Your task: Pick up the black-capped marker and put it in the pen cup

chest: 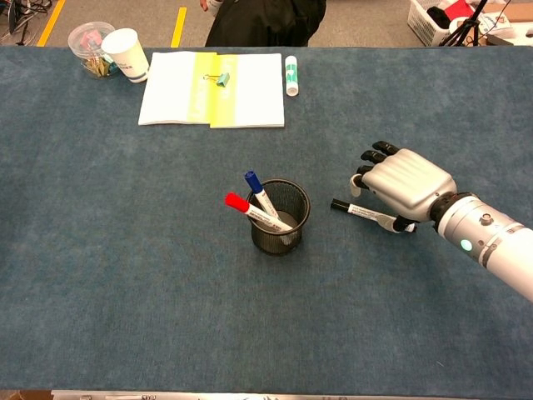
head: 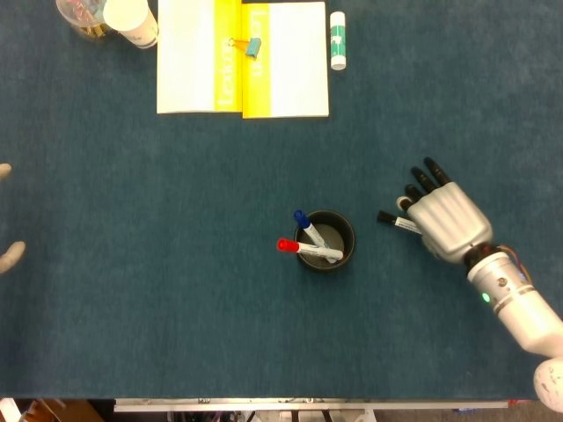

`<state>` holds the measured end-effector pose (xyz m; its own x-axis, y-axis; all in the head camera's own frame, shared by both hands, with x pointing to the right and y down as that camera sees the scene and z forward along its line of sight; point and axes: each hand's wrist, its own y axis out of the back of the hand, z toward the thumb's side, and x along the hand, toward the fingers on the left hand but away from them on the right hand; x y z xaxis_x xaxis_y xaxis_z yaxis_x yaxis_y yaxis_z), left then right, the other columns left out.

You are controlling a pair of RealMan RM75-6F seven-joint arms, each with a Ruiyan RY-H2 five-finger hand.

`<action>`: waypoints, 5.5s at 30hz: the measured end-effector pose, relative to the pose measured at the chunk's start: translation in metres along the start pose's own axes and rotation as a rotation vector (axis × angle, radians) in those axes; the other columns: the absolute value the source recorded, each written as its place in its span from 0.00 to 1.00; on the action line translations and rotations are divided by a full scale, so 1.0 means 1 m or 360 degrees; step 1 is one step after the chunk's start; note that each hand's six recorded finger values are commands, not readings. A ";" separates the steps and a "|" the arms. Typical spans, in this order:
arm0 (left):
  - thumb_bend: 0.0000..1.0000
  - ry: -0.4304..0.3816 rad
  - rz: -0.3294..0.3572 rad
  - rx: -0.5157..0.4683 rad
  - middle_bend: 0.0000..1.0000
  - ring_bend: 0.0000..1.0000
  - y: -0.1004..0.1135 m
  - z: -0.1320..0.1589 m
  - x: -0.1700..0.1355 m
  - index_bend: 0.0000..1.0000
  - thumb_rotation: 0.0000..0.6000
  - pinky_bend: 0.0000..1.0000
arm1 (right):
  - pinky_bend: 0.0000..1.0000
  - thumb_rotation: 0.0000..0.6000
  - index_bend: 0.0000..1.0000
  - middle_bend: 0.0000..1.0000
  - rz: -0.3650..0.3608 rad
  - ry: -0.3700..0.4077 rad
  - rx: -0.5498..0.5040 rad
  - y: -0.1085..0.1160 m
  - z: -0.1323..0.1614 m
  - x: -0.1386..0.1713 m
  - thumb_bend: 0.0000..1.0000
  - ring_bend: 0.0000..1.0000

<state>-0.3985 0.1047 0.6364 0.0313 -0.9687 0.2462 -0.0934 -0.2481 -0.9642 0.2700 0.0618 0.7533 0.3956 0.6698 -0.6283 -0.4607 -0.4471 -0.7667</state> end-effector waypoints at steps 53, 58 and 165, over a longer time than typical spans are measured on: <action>0.15 0.0020 0.0002 -0.0021 0.18 0.18 0.004 -0.011 -0.006 0.17 1.00 0.15 | 0.03 1.00 0.48 0.31 -0.0059 0.0115 0.0049 0.002 0.043 -0.016 0.29 0.10; 0.15 0.0014 0.0000 -0.0021 0.18 0.18 0.004 -0.010 -0.005 0.17 1.00 0.15 | 0.03 1.00 0.47 0.31 -0.0055 0.0125 0.0063 0.001 0.046 -0.017 0.29 0.10; 0.15 -0.0039 0.0012 0.0029 0.18 0.18 -0.002 0.007 0.013 0.17 1.00 0.15 | 0.00 1.00 0.26 0.31 -0.0635 -0.0430 -0.0465 0.055 -0.100 0.092 0.26 0.10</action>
<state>-0.3910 0.0923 0.6409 0.0548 -0.9701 0.2366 -0.0756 -0.2403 -0.9677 0.3601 0.0396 0.6403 0.2588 0.9316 -0.2553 -0.0628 -0.2475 -0.9668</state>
